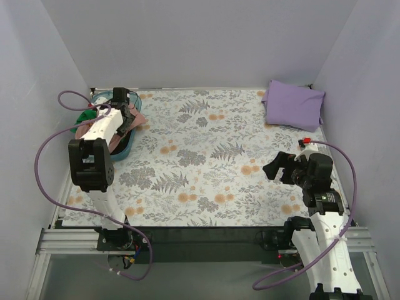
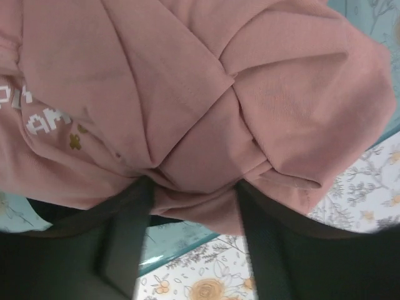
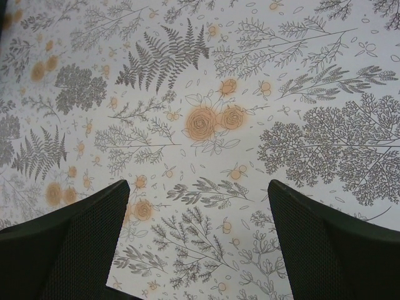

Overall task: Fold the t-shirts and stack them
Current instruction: Grab the tshirt from the pile

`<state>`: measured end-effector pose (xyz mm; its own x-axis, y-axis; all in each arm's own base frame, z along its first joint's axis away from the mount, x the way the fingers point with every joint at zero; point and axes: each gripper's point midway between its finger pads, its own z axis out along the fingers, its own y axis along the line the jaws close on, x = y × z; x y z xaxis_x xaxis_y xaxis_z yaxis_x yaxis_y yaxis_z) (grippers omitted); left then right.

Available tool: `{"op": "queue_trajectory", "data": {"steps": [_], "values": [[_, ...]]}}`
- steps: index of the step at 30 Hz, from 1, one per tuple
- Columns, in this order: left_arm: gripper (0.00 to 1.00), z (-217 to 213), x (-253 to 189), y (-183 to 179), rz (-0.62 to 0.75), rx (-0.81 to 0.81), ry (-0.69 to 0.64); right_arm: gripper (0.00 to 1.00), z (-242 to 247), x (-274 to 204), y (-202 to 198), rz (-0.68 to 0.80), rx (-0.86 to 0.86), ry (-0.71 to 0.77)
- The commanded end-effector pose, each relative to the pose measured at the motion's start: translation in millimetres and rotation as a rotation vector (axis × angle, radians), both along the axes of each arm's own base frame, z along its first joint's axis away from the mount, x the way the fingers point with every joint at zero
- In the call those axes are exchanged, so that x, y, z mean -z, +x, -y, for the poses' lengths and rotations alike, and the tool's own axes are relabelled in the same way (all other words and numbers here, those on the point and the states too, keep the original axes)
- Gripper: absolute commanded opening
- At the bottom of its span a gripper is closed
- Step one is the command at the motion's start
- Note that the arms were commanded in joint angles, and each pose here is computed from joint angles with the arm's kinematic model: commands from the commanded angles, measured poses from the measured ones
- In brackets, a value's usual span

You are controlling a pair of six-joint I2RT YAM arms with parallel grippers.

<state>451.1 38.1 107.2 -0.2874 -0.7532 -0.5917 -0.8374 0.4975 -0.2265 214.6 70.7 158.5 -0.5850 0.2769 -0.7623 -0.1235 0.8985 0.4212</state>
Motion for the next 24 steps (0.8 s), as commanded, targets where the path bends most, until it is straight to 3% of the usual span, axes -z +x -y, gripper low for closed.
{"op": "queue_trajectory", "data": {"steps": [1,6,7,10,13,18,20,24], "values": [[0.47,-2,-17,6,0.008,0.002,0.011,0.98,-2,-8,7,0.048,-0.025,-0.006],[0.22,-9,-4,-6,-0.04,-0.048,0.026,0.98,4,-10,8,0.065,0.009,-0.026],[0.0,-9,-2,-7,-0.043,-0.049,0.025,0.98,6,-10,8,0.068,0.019,-0.031],[0.0,-10,-5,-9,-0.049,-0.044,0.027,0.98,7,-12,8,0.075,0.028,-0.037],[0.0,-7,-37,-6,0.022,-0.021,0.022,0.98,8,-13,8,0.081,0.03,-0.037],[0.0,14,-140,-5,0.275,0.104,-0.032,0.98,6,-14,8,0.083,0.02,-0.032],[0.0,38,-176,-5,0.369,0.185,-0.063,0.98,5,-16,8,0.09,0.016,-0.031],[0.0,113,-268,-22,0.557,0.375,-0.005,0.98,6,-16,8,0.095,0.024,-0.032]]}}
